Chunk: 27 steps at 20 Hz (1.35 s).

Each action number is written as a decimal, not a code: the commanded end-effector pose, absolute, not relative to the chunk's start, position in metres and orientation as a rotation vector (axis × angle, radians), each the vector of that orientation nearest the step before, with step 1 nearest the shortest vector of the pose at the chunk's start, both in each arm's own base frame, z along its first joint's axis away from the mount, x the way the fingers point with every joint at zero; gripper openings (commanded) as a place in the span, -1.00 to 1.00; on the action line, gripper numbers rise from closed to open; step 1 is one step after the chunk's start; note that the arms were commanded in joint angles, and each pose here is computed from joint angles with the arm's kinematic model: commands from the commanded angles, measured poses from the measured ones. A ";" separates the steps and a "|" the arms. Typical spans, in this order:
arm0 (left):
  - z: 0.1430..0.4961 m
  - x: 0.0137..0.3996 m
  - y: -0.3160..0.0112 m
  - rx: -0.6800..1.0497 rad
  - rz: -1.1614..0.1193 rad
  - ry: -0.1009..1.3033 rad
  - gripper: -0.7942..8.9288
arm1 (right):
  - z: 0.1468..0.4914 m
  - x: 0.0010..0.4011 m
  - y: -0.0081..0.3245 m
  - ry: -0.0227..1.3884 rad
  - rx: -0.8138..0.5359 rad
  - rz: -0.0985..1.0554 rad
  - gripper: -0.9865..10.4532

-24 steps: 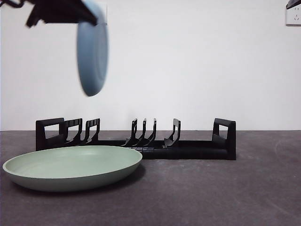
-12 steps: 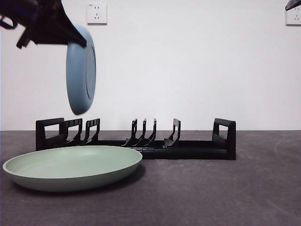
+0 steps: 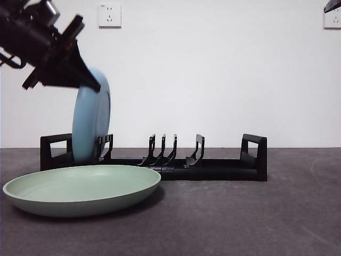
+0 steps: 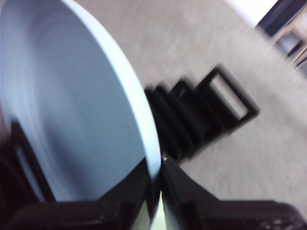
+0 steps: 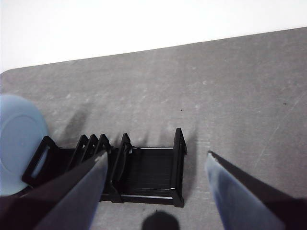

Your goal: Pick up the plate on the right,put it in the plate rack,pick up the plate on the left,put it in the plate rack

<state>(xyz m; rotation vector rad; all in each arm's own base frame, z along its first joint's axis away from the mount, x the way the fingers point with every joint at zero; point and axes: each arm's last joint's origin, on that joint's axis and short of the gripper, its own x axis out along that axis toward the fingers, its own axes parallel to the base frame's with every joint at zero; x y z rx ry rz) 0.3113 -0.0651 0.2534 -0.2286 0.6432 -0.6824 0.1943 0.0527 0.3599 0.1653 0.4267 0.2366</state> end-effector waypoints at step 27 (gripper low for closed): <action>0.381 0.172 -0.060 0.127 -0.629 0.124 -0.24 | 0.283 0.243 0.127 0.898 0.222 0.760 -0.24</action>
